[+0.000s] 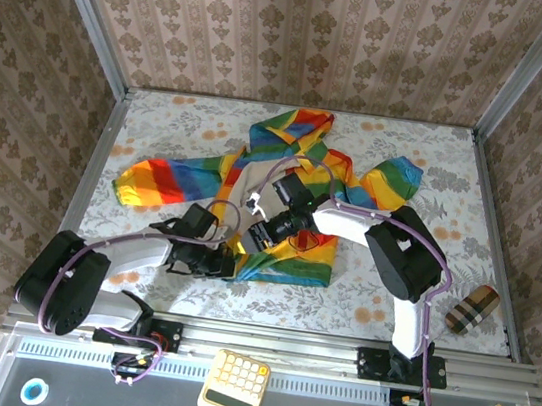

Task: Zip up the jacket

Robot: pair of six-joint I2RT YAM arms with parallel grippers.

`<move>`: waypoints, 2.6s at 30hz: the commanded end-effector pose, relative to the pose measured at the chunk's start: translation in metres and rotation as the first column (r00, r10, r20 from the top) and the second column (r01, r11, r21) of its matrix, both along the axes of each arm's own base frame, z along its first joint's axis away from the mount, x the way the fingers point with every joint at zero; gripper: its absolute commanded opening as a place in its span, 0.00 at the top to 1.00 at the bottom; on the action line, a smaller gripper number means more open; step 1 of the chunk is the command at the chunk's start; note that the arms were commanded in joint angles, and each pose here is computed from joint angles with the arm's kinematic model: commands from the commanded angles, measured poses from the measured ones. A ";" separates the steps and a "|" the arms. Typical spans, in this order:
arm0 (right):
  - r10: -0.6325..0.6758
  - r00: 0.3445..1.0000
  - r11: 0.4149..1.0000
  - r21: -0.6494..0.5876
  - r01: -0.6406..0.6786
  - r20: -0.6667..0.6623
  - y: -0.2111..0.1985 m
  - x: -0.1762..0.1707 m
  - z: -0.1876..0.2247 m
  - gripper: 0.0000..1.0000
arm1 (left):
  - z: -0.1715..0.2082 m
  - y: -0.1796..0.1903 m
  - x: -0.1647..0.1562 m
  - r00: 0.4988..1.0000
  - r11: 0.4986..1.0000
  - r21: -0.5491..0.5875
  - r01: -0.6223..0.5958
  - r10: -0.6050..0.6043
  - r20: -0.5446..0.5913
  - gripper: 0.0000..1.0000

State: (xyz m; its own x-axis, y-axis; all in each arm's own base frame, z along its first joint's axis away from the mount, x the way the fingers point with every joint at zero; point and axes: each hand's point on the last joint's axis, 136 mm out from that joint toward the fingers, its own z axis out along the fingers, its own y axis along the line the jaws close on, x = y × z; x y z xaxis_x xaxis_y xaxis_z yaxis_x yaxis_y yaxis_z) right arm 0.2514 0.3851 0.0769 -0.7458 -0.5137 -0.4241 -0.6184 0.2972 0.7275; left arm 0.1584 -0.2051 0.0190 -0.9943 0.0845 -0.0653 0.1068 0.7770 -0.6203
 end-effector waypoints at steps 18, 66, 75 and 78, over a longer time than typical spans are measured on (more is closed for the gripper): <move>0.158 0.954 0.966 -0.240 -0.096 0.253 -0.013 0.039 -0.026 0.50 | -0.022 0.023 -0.009 0.999 0.993 0.110 0.032 -0.032 -0.001 1.00; 0.210 0.967 0.974 -0.114 -0.195 0.141 -0.013 0.015 -0.016 0.76 | -0.019 0.022 -0.006 0.999 0.991 0.125 0.041 -0.041 -0.004 1.00; 0.120 0.949 0.987 -0.137 -0.083 0.293 -0.021 0.030 -0.012 0.99 | -0.018 0.024 -0.008 0.999 0.991 0.128 0.041 -0.040 -0.009 1.00; 0.073 0.934 0.991 -0.130 -0.029 0.349 -0.024 0.036 -0.007 1.00 | -0.015 0.023 -0.008 0.999 0.992 0.124 0.036 -0.035 -0.010 1.00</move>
